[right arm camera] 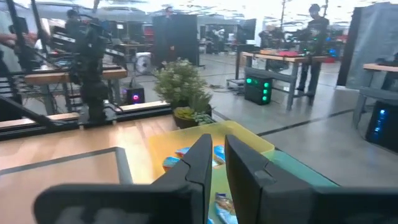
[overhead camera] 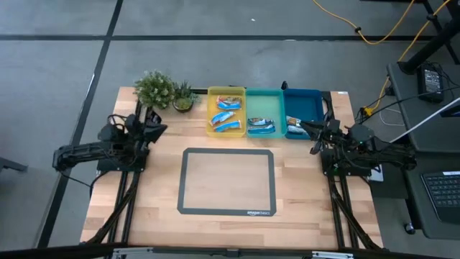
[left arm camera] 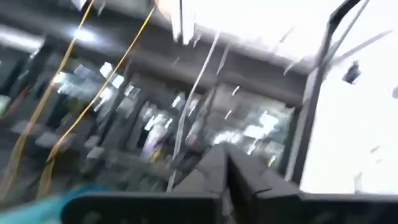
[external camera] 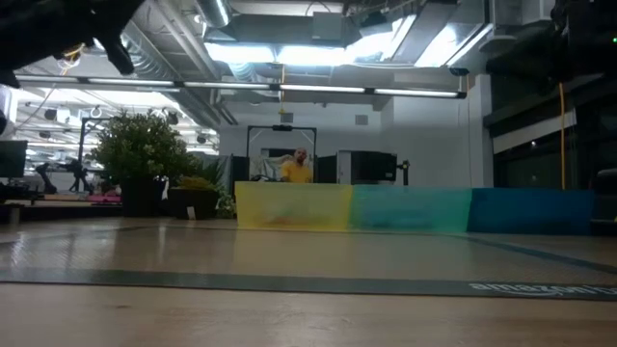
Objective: Pick and place Granola Bars by type
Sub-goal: Return to Home Position
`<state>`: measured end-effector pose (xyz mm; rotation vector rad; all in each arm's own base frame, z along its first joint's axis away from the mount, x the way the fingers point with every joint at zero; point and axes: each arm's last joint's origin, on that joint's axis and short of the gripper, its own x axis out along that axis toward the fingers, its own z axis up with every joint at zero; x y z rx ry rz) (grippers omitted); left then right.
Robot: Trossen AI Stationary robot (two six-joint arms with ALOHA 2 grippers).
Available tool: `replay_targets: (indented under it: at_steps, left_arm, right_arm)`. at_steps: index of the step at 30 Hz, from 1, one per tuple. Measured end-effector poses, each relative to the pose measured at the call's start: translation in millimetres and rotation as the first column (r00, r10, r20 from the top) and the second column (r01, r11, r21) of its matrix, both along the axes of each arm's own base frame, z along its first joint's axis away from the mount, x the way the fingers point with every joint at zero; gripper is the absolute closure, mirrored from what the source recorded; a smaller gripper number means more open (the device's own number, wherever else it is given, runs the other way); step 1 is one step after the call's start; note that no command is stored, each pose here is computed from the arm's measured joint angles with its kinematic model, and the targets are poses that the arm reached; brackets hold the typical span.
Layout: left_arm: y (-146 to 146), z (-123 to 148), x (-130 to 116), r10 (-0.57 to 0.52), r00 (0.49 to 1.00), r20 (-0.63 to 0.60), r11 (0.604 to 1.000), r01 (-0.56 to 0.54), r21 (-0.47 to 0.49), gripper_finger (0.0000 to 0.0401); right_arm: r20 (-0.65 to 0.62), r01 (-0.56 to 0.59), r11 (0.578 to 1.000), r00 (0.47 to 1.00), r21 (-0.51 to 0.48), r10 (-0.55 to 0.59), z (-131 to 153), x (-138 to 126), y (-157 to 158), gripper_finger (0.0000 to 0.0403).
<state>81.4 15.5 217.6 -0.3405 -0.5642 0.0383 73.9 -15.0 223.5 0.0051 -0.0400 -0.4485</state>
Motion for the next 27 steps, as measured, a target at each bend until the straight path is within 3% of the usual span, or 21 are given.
replay_targets:
  at_steps: [6,12,18,23,27]
  left_arm:
    - [-1,-11,6,-0.076,0.991,-0.108,0.997,0.077,0.002,0.0400]
    - [-8,-23,10,-0.249,0.936,-0.250,0.965,0.260,0.014,0.0400]
    - [-10,-24,11,-0.009,0.966,-0.259,0.985,0.053,0.166,0.0400]
    - [-16,-29,13,-0.040,0.948,-0.315,0.982,0.095,0.162,0.0399]
    - [-18,-30,13,-0.004,0.946,-0.325,0.975,0.076,0.210,0.0399]
  right_arm:
    - [-0.008,-0.008,0.999,1.000,0.033,0.009,-2,0,0,0.0354]
    - [-0.031,-0.030,0.995,0.999,0.098,0.033,-7,0,1,0.0354]
    - [-0.033,-0.026,0.995,0.999,0.099,0.029,-7,0,1,0.0354]
    - [-0.034,-0.024,0.995,0.999,0.097,0.028,-7,0,1,0.0354]
    - [-0.034,-0.024,0.995,0.999,0.097,0.027,-7,0,1,0.0354]
